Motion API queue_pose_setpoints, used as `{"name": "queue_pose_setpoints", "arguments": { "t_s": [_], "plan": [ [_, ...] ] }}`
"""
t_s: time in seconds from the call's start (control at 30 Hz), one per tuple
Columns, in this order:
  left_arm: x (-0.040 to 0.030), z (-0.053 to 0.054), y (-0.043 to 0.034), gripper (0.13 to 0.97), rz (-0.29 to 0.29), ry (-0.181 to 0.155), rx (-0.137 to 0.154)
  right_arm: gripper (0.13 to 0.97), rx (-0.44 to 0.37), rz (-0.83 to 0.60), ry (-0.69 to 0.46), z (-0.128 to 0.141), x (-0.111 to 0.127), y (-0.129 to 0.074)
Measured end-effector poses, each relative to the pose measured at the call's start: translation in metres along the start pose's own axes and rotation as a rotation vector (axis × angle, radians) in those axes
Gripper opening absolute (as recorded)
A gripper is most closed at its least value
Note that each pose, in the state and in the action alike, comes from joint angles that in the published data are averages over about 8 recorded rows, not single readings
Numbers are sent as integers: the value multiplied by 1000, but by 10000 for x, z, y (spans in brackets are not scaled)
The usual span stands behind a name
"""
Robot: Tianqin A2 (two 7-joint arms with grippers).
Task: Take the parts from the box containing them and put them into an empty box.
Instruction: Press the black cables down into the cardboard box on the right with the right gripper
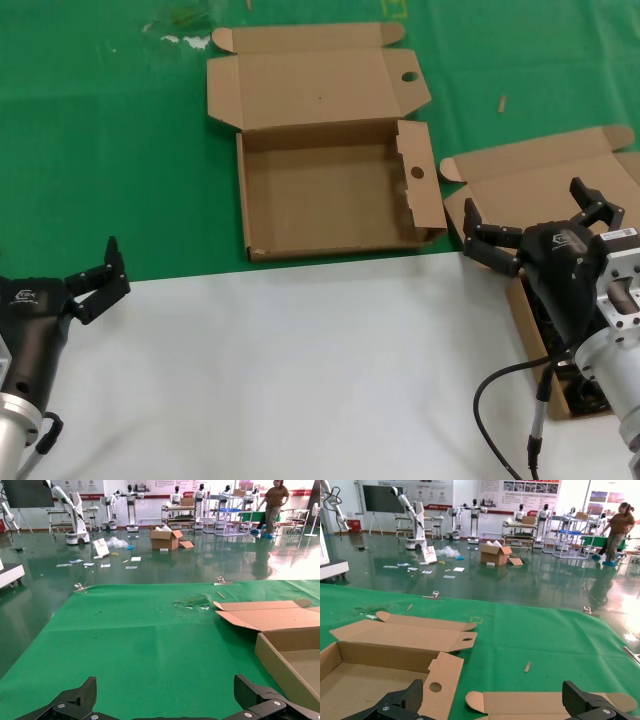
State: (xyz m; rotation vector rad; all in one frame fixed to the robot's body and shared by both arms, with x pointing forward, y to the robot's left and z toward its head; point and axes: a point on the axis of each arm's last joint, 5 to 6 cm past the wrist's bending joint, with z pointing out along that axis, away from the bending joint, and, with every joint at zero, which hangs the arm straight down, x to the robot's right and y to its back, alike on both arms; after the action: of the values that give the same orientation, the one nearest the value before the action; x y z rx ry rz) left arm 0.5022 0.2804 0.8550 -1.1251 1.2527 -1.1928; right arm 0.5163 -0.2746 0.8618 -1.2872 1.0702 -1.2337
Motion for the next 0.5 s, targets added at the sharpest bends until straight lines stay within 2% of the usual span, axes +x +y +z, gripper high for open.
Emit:
{"name": "queue_pose_setpoints", "arguments": {
  "t_s": [0.5],
  "plan": [
    [0,0,0,966,0,0,0,966,0,0,0,0,0,0]
  ]
}}
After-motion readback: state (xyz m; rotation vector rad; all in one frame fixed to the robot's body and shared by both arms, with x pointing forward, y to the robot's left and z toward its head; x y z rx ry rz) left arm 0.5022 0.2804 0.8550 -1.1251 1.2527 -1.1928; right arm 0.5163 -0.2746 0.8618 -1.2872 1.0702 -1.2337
